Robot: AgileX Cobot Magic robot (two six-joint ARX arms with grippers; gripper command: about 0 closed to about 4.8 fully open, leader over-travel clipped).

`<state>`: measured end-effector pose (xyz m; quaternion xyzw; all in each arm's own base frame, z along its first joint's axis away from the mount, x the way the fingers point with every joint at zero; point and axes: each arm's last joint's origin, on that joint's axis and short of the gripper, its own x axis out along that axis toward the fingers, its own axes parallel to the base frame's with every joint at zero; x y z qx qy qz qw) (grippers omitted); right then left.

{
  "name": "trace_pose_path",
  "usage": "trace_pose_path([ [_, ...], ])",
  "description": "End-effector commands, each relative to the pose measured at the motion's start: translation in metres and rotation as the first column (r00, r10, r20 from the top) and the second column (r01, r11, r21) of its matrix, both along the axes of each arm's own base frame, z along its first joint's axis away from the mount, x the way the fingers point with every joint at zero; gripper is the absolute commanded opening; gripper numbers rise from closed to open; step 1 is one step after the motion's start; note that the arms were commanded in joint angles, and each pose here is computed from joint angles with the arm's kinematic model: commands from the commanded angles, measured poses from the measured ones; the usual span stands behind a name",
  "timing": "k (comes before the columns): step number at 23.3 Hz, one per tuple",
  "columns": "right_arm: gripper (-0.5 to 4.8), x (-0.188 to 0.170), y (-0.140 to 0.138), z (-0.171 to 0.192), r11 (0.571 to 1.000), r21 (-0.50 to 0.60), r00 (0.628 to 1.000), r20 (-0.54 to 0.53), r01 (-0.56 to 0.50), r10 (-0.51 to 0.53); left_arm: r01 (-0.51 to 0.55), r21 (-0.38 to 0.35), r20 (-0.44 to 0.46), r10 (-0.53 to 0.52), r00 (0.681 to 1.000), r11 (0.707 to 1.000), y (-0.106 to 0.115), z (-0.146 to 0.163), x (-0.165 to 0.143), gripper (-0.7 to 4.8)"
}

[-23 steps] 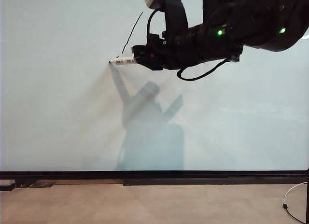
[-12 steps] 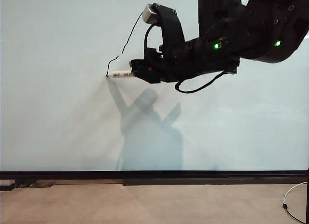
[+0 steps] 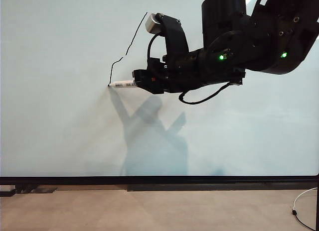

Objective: Pick up the pen on the shelf to the right of the whiteboard and draw a triangle.

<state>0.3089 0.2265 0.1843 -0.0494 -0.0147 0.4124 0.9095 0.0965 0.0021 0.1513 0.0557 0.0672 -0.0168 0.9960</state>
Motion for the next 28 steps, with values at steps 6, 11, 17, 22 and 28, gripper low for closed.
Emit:
trace_pose_path([
  [6, -0.05, 0.0, 0.002, 0.002, 1.0, 0.016, 1.0, 0.015, 0.008, -0.008, 0.001, 0.001, 0.009, -0.001, 1.0, 1.0, 0.0, 0.002, 0.0, -0.05],
  [11, -0.06, -0.002, 0.007, -0.002, 1.0, 0.012, 1.0, 0.003, -0.003, 0.003, 0.001, 0.001, 0.009, -0.001, 1.0, 1.0, 0.0, 0.002, 0.0, -0.05],
  [17, -0.05, -0.004, 0.011, -0.009, 1.0, 0.004, 1.0, -0.007, -0.004, 0.004, 0.001, 0.001, 0.009, -0.001, 1.0, 1.0, 0.0, 0.002, 0.0, -0.05],
  [22, -0.06, -0.001, 0.007, -0.005, 0.999, 0.025, 0.999, 0.02, 0.039, -0.039, 0.001, 0.001, 0.009, -0.001, 1.0, 1.0, 0.0, 0.002, 0.0, -0.05],
  [28, -0.05, 0.002, 0.005, -0.004, 0.995, 0.031, 0.995, 0.03, 0.091, -0.092, 0.001, 0.001, 0.009, -0.001, 1.0, 1.0, 0.0, 0.002, 0.0, -0.05],
])
